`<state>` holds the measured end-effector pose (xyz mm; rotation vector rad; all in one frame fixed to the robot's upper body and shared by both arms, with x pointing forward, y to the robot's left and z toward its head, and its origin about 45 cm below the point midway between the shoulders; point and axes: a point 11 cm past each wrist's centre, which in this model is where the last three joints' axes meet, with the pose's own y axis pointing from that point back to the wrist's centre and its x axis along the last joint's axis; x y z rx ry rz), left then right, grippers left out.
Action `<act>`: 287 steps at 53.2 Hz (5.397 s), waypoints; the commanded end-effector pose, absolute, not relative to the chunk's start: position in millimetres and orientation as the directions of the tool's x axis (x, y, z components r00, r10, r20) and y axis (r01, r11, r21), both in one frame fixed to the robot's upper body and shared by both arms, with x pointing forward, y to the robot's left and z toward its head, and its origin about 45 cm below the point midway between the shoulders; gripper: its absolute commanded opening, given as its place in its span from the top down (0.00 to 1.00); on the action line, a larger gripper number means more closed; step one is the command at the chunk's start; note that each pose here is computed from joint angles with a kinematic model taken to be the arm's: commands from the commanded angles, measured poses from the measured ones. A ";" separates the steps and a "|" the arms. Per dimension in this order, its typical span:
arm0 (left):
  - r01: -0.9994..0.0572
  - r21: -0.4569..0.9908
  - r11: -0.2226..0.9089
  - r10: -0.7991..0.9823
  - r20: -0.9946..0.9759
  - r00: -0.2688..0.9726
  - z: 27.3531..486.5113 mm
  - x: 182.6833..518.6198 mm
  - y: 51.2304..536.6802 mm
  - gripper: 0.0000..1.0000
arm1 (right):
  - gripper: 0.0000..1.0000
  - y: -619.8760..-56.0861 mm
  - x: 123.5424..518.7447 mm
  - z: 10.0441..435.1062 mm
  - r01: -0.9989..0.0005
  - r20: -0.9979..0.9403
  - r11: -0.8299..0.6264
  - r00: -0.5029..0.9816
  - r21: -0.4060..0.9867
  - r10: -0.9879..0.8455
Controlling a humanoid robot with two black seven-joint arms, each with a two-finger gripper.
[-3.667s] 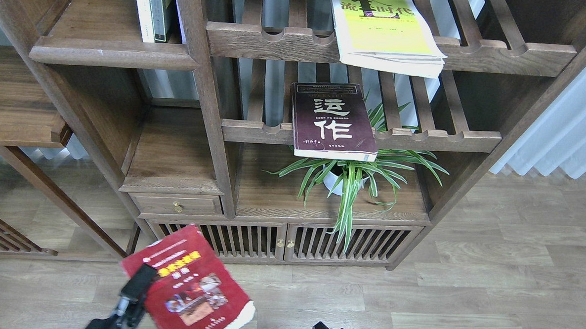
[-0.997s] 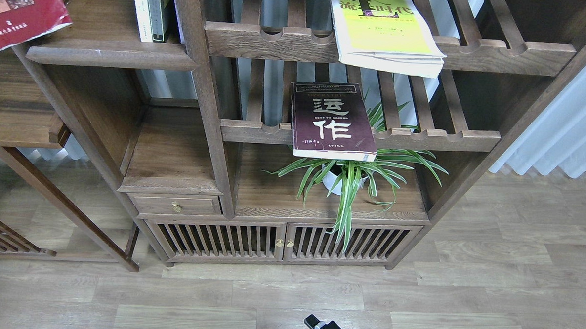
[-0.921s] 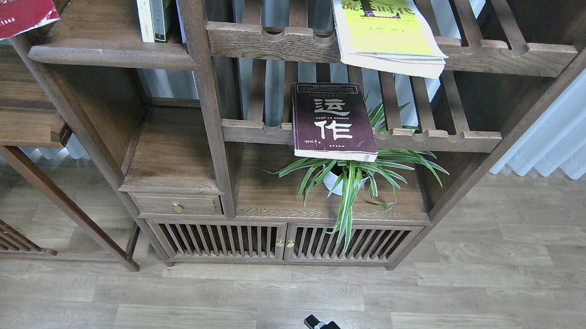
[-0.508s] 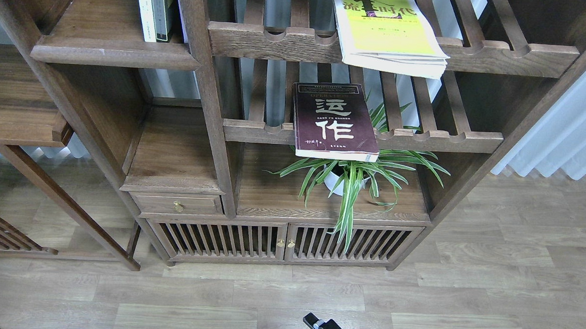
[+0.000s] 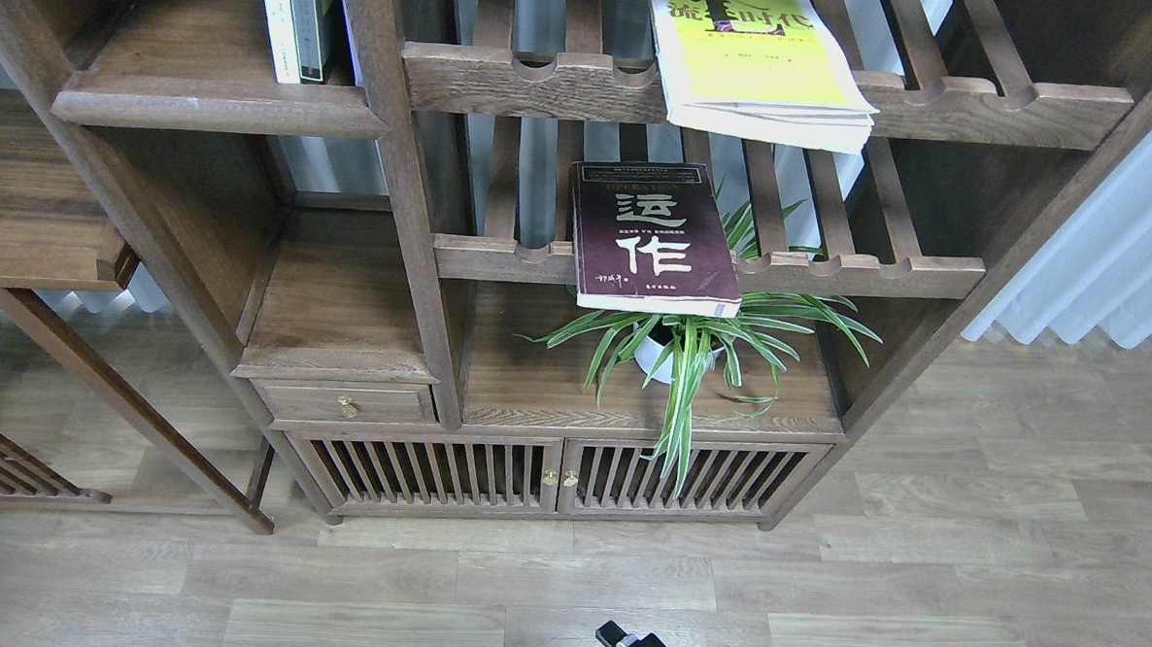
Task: Organize books on shelf
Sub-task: 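Insert the red book upright into the upper shelf with the left gripper, then release the red book and withdraw the left gripper from the shelf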
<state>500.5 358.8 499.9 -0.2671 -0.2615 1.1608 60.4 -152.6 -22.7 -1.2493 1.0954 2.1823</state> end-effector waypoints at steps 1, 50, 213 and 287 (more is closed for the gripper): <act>-0.841 -0.396 0.368 0.920 0.028 0.390 494.6 508.0 345.7 0.96 | 0.01 -150.7 60.7 -21.8 -0.659 -0.852 -0.617 -0.522 0.429 -0.036; -0.861 -0.385 0.332 0.927 -0.034 0.373 434.9 525.6 327.0 0.95 | 0.01 -146.0 64.0 -18.6 -0.662 -0.858 -0.624 -0.513 0.414 -0.025; -0.741 -0.625 0.245 0.914 -0.107 0.392 451.7 483.2 308.3 0.48 | 0.01 -161.9 79.9 -10.2 -0.721 -0.875 -0.573 -0.484 0.391 0.012; -0.914 -0.209 0.348 0.474 -0.802 0.364 172.8 312.2 226.2 0.00 | 0.02 -264.9 171.3 107.1 -0.873 -0.992 -0.473 -0.126 0.120 -0.019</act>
